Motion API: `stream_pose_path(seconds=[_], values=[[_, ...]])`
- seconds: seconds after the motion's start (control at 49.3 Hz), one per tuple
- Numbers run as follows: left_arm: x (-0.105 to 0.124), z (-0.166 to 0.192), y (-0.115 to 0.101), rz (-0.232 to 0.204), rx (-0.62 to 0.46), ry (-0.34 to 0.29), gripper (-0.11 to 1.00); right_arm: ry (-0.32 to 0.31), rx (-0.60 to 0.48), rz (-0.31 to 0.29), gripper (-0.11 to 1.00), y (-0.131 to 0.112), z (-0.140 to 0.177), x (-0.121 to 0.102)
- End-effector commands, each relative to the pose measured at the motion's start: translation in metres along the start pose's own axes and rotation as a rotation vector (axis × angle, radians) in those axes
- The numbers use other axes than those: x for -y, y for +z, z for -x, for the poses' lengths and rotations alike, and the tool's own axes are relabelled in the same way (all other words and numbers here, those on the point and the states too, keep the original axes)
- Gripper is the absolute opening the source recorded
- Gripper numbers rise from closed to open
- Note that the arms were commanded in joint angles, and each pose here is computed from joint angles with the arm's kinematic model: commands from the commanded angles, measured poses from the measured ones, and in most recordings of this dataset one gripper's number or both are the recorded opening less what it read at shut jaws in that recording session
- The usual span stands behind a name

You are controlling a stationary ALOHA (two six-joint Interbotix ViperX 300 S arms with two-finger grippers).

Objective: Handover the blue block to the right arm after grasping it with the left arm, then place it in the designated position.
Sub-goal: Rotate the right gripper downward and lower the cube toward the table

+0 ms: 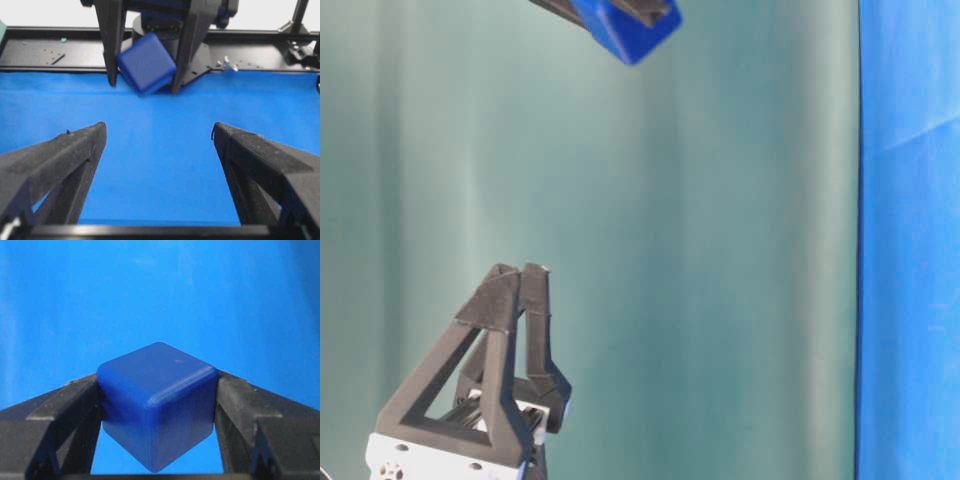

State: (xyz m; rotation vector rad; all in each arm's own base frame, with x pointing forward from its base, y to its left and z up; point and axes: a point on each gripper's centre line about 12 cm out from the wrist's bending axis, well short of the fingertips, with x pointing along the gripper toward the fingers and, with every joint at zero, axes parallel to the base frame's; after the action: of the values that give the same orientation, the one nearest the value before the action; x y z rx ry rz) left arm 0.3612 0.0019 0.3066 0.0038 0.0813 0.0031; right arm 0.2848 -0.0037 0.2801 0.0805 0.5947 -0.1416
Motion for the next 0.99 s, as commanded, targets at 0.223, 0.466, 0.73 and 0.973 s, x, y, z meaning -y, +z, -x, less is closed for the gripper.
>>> stream_pose_path(seconds=[0.223,0.466,0.73,0.973], values=[[0.001,0.002,0.014,0.0,0.041,-0.002,0.91,0.051,0.01,0.014,0.53,-0.004,-0.041,-0.009],[0.001,0.002,0.014,0.0,0.04,-0.002,0.91,0.097,0.008,0.01,0.53,-0.017,-0.08,-0.014],[0.001,0.002,0.014,0.0,0.04,-0.002,0.91,0.128,-0.013,-0.017,0.53,-0.04,-0.124,-0.012],[0.001,0.002,0.014,0.0,0.037,-0.002,0.91,0.161,-0.013,-0.036,0.53,-0.056,-0.151,-0.013]])
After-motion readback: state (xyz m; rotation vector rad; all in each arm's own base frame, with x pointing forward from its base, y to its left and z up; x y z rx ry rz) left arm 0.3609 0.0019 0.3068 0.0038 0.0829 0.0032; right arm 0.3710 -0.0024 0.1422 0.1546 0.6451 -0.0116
